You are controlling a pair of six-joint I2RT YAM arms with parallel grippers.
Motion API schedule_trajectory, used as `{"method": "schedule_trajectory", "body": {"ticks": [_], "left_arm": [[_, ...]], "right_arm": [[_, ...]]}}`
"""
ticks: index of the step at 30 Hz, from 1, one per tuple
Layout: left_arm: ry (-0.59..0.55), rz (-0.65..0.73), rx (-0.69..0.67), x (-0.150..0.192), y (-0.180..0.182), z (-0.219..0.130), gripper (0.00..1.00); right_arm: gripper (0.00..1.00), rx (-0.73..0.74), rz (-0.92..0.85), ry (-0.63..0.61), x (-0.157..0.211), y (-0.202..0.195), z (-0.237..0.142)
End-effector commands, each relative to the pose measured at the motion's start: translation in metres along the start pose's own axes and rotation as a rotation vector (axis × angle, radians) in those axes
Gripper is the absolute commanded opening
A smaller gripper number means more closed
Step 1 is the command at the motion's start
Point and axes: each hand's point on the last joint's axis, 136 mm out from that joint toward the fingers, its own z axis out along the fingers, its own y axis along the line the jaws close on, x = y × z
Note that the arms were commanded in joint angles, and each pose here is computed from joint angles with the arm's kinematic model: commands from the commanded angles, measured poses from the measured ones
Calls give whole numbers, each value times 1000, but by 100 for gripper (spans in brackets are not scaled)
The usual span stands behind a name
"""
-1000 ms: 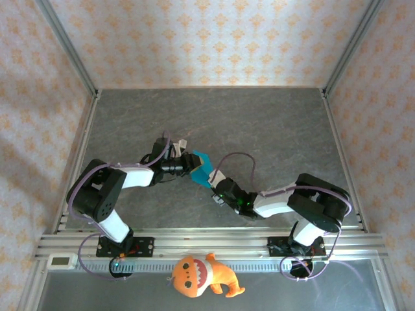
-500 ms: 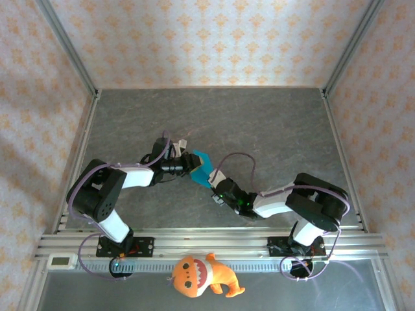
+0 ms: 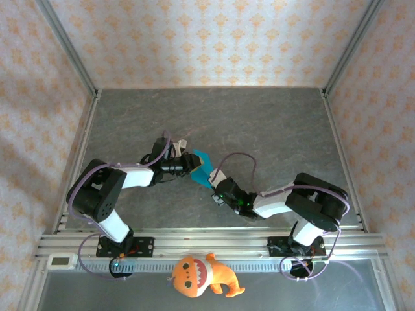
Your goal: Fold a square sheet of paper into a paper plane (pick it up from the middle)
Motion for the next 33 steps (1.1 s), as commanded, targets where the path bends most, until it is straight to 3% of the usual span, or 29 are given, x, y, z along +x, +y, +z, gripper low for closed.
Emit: {"method": "schedule_trajectory", "body": {"ticks": [1, 7, 11, 14, 20, 28, 33], "left_arm": [[-5, 16, -18, -2, 1, 3, 22], [-27, 15, -26, -5, 0, 0, 25], [-54, 21, -31, -9, -2, -3, 36], [-106, 20, -57, -14, 0, -10, 49], [-189, 25, -130, -20, 7, -26, 59], [-303, 38, -223, -26, 18, -53, 65], [-310, 47, -236, -25, 20, -59, 66]], "right_arm": [[0, 28, 30, -16, -1, -4, -2], [0, 0, 71, -21, -1, -2, -2], [0, -99, 139, -17, -3, 7, -2], [0, -181, 200, -8, -4, 13, -1], [0, -279, 288, 14, -7, 19, 0], [0, -326, 366, 97, 0, 23, 13], [0, -325, 376, 130, 5, 24, 17]]}}
